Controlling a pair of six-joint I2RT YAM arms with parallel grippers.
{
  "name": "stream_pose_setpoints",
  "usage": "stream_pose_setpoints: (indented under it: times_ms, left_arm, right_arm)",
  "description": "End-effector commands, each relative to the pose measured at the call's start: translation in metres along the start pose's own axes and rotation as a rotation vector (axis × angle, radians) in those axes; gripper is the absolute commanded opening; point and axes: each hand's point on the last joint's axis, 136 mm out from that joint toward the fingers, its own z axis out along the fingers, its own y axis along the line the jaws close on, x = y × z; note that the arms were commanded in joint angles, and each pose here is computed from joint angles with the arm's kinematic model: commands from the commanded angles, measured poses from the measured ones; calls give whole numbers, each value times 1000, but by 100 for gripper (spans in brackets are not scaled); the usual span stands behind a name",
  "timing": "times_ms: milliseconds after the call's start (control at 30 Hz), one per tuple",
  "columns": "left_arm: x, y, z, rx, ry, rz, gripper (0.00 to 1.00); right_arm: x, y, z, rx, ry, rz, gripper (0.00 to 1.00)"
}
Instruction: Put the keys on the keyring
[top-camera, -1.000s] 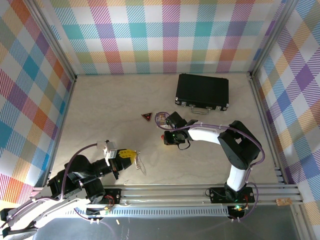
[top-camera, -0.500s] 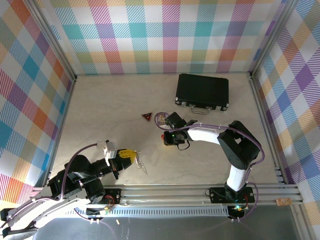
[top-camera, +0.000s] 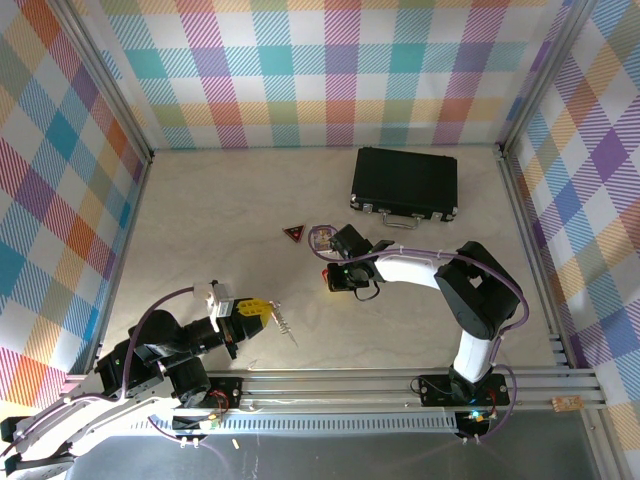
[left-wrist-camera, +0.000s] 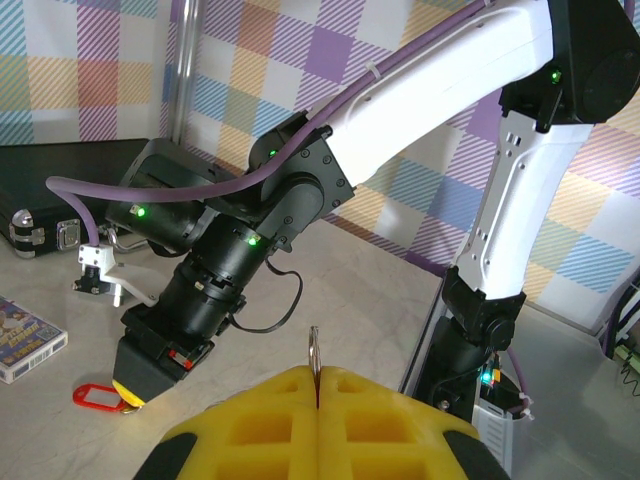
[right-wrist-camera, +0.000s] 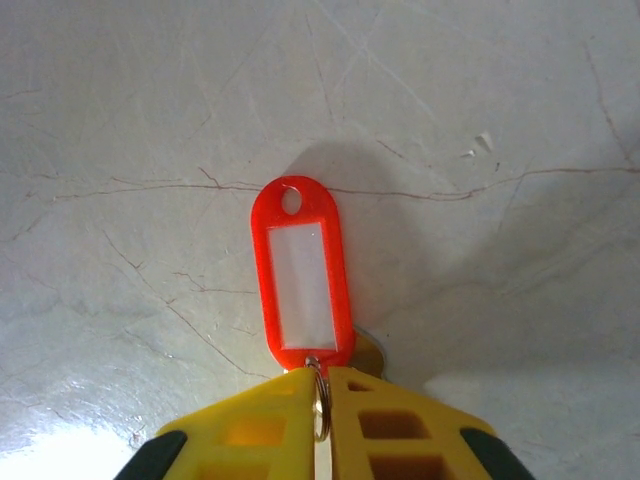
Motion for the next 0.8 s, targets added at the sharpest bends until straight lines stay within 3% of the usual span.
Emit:
stream_pose_setpoints:
  times_ms: [0,267,500,767]
  left_arm:
    - [-10,-4,-2,21,-51,6,0]
    - [-12,-5,-3,20,-51,6,0]
    - [-19,-9,-2,33,-46,9,0]
    - [-31,-27,3,127,-61,25,0]
  right_arm:
    - [-2,7,-5,-11,-4,-17,8]
    - [-5,6,-21,8,-25,-62,2]
    - [-13,25,-85,-42,-165,-323,0]
    - [21,103,-194,-389,-478,-749,0]
